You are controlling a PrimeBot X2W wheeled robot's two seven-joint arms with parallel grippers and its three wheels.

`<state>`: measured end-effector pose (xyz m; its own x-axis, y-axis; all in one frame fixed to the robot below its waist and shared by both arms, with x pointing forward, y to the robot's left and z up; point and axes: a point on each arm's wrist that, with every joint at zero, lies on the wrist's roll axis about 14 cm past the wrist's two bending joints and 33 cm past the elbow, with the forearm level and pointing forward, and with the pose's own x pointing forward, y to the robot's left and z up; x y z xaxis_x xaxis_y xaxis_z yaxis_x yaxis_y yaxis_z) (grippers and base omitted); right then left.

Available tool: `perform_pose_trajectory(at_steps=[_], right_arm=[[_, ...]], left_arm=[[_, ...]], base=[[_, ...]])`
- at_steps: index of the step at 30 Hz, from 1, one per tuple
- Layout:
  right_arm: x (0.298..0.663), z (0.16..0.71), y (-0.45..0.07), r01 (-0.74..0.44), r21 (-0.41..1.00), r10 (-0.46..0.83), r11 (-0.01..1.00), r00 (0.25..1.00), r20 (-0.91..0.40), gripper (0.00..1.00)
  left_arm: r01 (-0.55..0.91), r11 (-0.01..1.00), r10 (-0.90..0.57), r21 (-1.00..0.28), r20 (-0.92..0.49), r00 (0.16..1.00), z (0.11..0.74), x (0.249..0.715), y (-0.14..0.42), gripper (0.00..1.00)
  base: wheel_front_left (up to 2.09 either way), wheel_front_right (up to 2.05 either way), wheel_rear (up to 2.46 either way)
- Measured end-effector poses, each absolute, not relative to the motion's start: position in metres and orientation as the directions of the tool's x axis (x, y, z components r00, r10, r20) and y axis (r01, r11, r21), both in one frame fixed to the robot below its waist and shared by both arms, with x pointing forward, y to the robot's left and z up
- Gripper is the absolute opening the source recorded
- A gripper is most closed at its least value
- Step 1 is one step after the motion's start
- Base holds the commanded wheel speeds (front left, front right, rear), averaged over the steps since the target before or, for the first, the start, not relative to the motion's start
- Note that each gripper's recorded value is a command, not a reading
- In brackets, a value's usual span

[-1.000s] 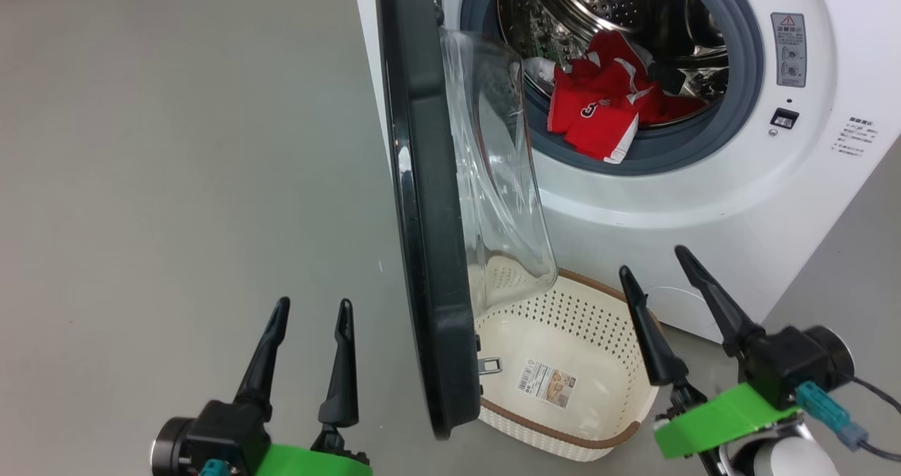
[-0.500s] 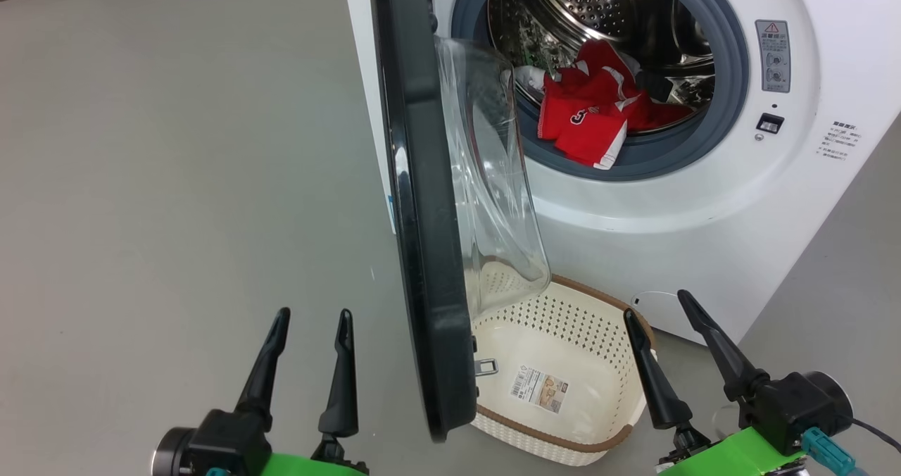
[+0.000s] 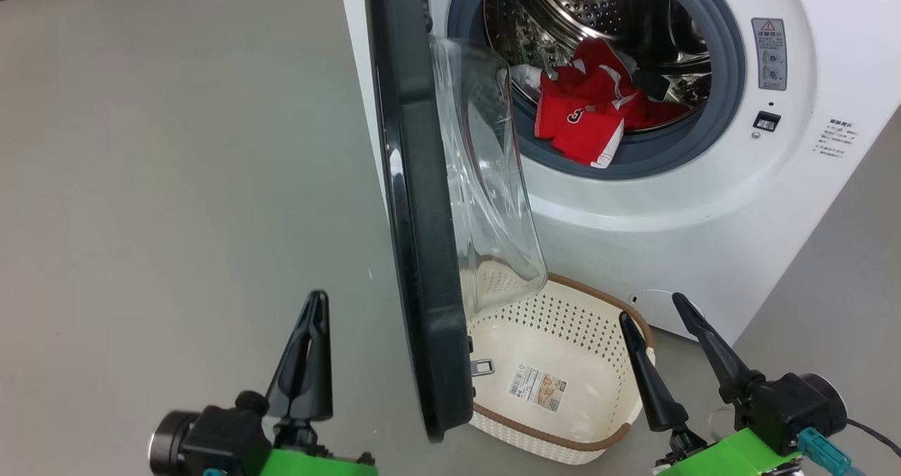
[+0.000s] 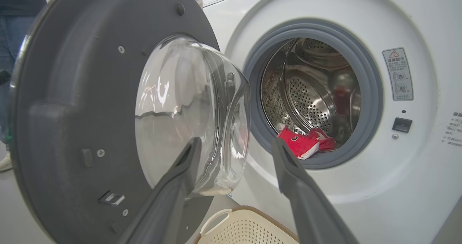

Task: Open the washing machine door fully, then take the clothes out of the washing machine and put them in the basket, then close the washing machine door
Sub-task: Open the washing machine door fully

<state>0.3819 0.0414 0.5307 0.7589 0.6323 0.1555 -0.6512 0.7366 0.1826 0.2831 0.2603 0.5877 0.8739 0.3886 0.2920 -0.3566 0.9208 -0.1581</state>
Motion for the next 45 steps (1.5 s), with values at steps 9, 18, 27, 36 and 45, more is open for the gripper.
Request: perform_pose_trajectory(at_steps=[9,18,27,36,45], right_arm=[[0.382,0.532,0.037,-0.641,0.189,0.619,0.744,0.768,0.163,1.0],[0.382,0.532,0.029,-0.623,0.195,0.601,0.758,0.782,0.162,1.0],[0.384,0.529,0.024,-0.608,0.21,0.587,0.766,0.794,0.157,1.0],[0.385,0.525,0.021,-0.6,0.221,0.582,0.769,0.8,0.147,1.0],[0.387,0.523,0.02,-0.593,0.24,0.577,0.768,0.804,0.143,1.0]], left_arm=[[-0.193,0.979,0.197,-0.064,0.529,0.826,0.667,0.292,0.215,0.0],[0.05,0.999,-0.038,-0.013,0.486,0.873,0.664,0.307,0.145,0.0],[0.128,0.992,-0.118,-0.007,0.346,0.931,0.622,0.323,0.121,0.0],[0.086,0.996,-0.081,-0.006,0.254,0.964,0.589,0.339,0.137,0.0],[0.019,1.0,-0.014,-0.018,0.228,0.974,0.581,0.347,0.16,0.0]], base=[[0.0,0.0,0.0],[0.0,0.0,0.0],[0.0,0.0,0.0],[0.0,0.0,0.0],[0.0,0.0,0.0]])
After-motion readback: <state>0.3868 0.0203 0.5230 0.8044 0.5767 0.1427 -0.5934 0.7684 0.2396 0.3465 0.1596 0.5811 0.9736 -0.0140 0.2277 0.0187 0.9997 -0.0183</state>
